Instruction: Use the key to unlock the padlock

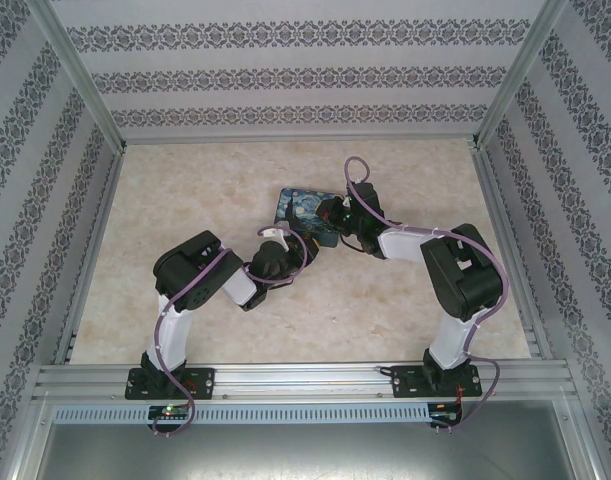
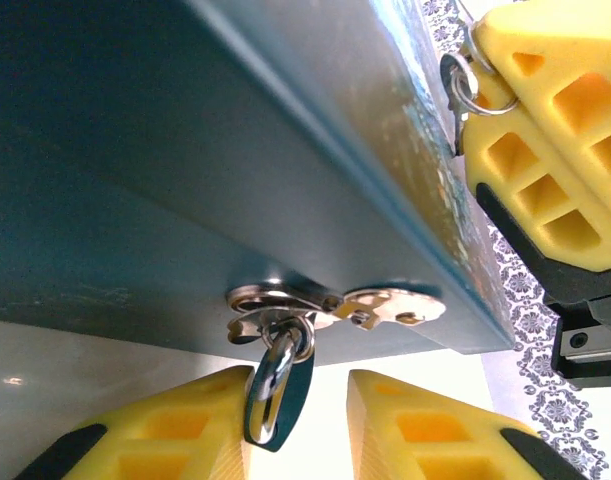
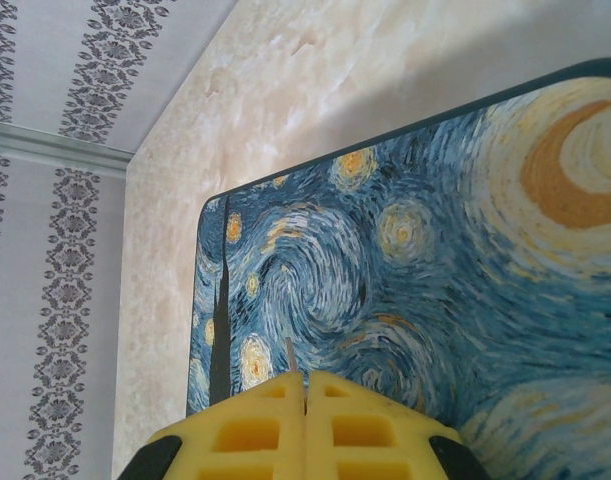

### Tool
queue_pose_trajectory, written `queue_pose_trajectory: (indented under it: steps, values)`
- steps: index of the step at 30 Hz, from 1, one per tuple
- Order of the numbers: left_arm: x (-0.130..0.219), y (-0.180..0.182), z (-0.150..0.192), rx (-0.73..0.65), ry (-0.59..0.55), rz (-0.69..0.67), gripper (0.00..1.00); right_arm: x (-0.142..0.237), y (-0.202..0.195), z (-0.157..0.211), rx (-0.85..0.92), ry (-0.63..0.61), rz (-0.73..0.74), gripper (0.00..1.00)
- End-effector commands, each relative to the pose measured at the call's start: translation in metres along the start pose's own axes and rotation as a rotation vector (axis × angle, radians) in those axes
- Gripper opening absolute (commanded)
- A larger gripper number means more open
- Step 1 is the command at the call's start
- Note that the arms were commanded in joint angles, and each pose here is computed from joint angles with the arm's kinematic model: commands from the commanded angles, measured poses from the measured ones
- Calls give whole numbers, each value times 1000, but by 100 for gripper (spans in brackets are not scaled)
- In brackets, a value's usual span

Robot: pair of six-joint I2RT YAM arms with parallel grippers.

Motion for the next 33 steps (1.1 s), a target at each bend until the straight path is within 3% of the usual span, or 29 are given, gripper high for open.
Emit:
queue_pose_trajectory:
  steps: [1, 13, 22, 33]
  values:
    - [1, 27, 5, 13, 21, -93, 26, 1, -24, 12, -31, 41, 76, 0]
    - [0, 29, 5, 27, 25, -92, 8, 7, -15, 4, -28, 36, 48, 0]
    - [6, 24, -1, 59, 57, -124, 0, 47, 24, -19, 21, 9, -55, 0]
    - [18, 9, -13, 50, 135, -154, 0, 105, 16, 36, 15, 152, -208, 0]
Point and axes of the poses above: each hand's point on the last joint's axis, 136 mm out from that joint toward the fingers, its own x axis back along the fingers, its own y axis along the line the jaws close on, z = x × y, the point moved 5 cm from there along x, back along the fingers, and after that the axes turned 3 degrees about x, right-handed, at the moved point
